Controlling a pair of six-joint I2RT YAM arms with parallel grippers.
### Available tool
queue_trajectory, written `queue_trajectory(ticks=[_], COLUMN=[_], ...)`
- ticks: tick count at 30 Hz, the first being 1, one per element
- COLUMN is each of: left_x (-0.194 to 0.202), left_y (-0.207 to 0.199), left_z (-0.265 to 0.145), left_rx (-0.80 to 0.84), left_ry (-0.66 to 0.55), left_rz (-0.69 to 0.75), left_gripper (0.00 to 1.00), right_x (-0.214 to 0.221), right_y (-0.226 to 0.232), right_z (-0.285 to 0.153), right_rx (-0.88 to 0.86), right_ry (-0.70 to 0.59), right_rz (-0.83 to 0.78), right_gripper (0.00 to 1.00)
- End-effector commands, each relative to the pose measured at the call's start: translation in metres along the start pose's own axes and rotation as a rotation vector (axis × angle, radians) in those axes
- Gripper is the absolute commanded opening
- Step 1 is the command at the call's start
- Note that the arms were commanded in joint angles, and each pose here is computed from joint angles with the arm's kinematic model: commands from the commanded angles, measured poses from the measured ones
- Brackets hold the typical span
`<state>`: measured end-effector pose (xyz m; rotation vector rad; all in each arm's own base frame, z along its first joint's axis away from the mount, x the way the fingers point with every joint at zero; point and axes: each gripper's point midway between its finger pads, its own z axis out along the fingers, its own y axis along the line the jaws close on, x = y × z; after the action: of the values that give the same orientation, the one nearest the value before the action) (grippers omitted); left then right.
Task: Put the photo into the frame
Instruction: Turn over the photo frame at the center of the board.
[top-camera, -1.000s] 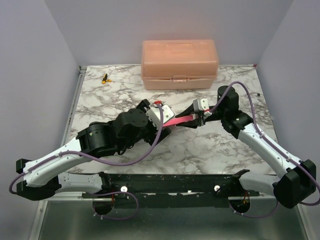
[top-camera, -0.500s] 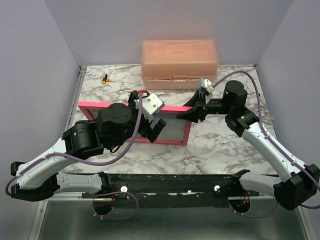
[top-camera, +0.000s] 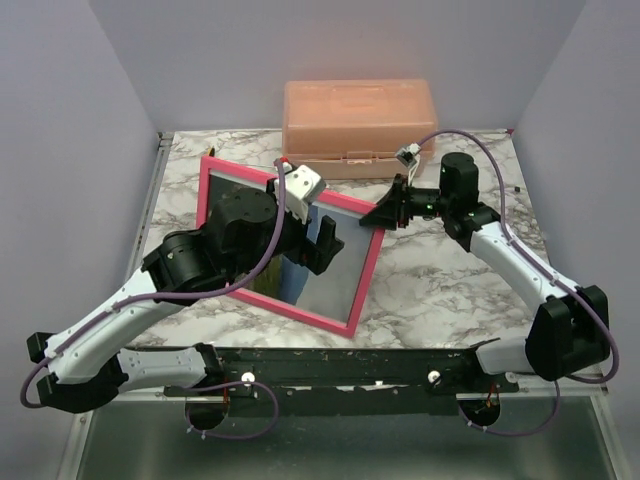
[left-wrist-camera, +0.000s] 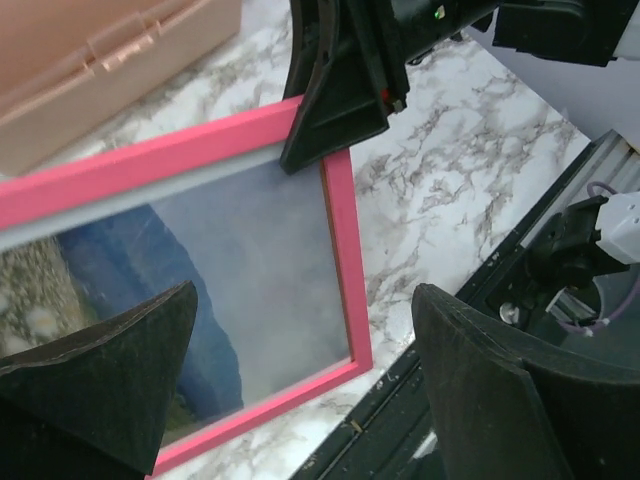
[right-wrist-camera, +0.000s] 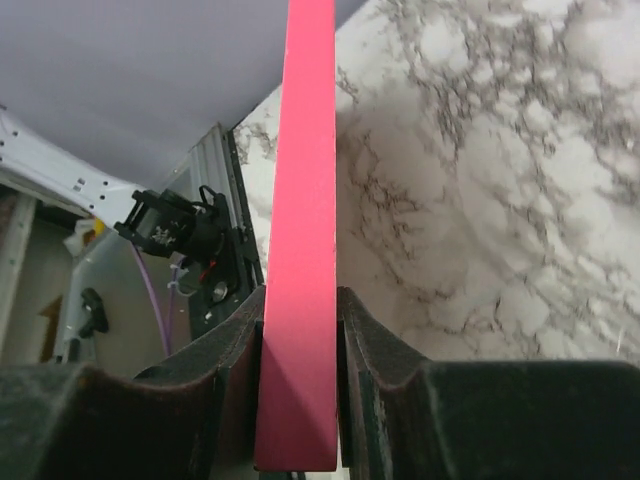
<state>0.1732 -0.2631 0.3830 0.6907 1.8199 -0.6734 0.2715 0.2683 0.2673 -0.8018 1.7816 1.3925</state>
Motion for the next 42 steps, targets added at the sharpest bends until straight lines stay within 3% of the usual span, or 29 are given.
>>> queue_trajectory(ticks=[1, 8, 15, 17, 22, 31, 38, 39, 42], left_x=[0.026, 0.071, 0.089, 0.094, 0.097, 0.09, 0.09, 0.091, 0.093], left_y=[-0.008, 0.011, 0.009, 0.01, 0.006, 0.004, 0.009, 0.01, 0.011], left_z=[0.016, 0.028, 0.029, 0.03, 0.028, 0.021, 0.021, 0.021, 0.023], left_rx=[0.105, 0.104, 0.119, 0.116, 0.146, 0.178, 0.152, 0.147, 0.141], left_ry=[0.085, 0.155, 0.192, 0.198, 0.192, 0.14, 0.145, 0.147, 0.156], left_rz=[-0.216, -0.407, -0.452, -0.455, -0.439, -0.399, -0.371, -0.371, -0.373], left_gripper=[0.9, 0.9, 0.9, 0.9, 0.91, 0.91, 0.91, 0.91, 0.91], right_x=[0.031, 0.072, 0.099, 0.106, 0.138, 0.167, 0.143, 0.138, 0.125], right_y=[-0.024, -0.091, -0.134, -0.145, -0.181, -0.219, -0.232, -0.231, -0.229], right_z=[-0.012, -0.024, -0.027, -0.029, -0.039, -0.056, -0.086, -0.091, -0.106], right_rx=[0.006, 0.254, 0.365, 0.394, 0.541, 0.741, 0.96, 0.99, 1.082], right_ry=[0.056, 0.102, 0.132, 0.14, 0.187, 0.246, 0.216, 0.212, 0.19], right_rz=[0.193, 0.361, 0.44, 0.459, 0.489, 0.53, 0.481, 0.48, 0.477], right_gripper=[0.0, 0.01, 0.11, 0.18, 0.49, 0.59, 0.88, 0.97, 1.0])
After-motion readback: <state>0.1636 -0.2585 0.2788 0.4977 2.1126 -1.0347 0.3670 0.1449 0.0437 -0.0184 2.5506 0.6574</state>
